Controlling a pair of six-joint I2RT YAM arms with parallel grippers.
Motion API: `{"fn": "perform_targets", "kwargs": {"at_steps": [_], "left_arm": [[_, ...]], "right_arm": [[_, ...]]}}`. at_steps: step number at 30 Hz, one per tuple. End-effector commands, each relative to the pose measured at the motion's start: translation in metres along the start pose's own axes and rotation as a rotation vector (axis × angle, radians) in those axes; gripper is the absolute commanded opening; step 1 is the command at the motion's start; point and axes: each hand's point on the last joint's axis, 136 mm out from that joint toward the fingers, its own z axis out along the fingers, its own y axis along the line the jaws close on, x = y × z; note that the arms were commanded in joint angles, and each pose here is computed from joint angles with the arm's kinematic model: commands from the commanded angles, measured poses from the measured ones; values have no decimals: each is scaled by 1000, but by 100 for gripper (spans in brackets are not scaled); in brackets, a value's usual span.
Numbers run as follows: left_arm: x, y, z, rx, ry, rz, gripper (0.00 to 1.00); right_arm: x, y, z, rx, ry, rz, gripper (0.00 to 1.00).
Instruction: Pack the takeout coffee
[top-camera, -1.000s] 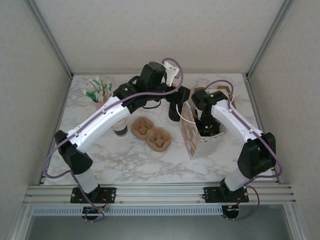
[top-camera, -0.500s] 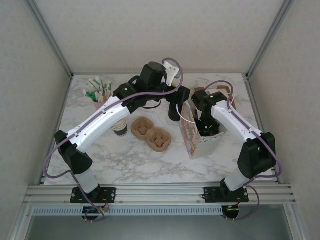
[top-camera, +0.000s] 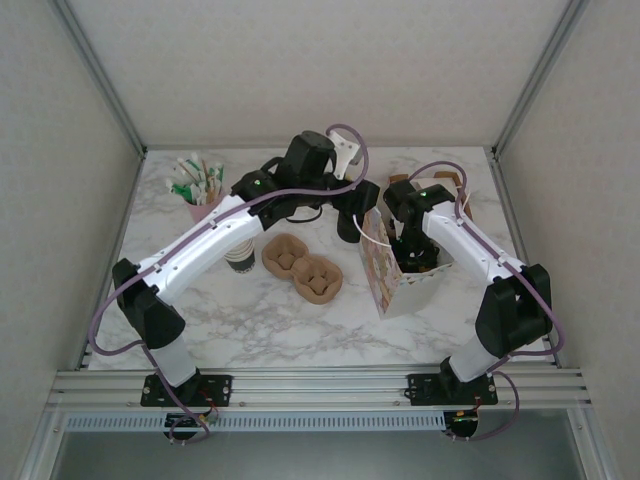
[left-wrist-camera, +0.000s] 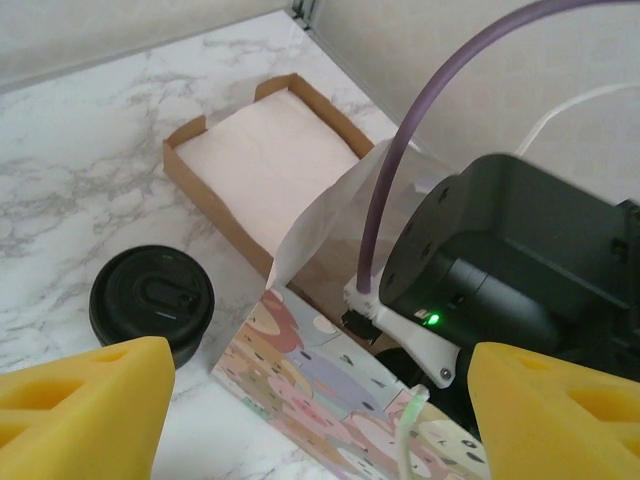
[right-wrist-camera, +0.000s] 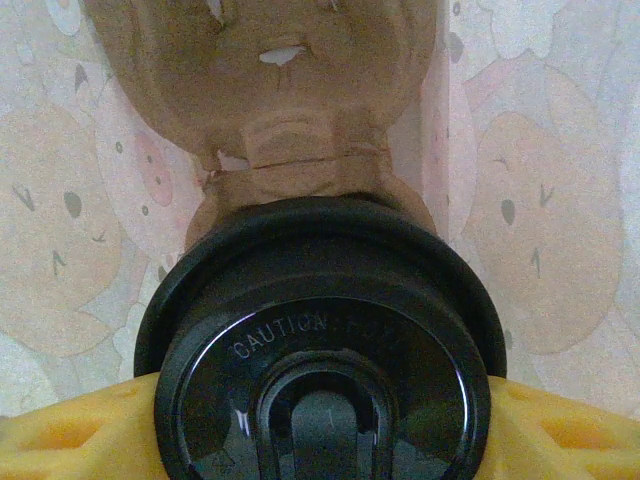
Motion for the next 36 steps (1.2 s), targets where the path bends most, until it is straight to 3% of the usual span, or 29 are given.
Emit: {"fn": "perform_targets", "kwargs": {"at_steps": [1,10,36], "left_arm": [[-13,-4,-15,16,-56,-14,78],[-13,-4,-17,19,-66,-19,78],[-15,-2,-19,5,-78,-31,78]], "right_arm": [[6,4,26,-15,72,-5,69],[10,1,22,-10,71,-1,69],[12,3,-9,-25,21,-11,84]]}}
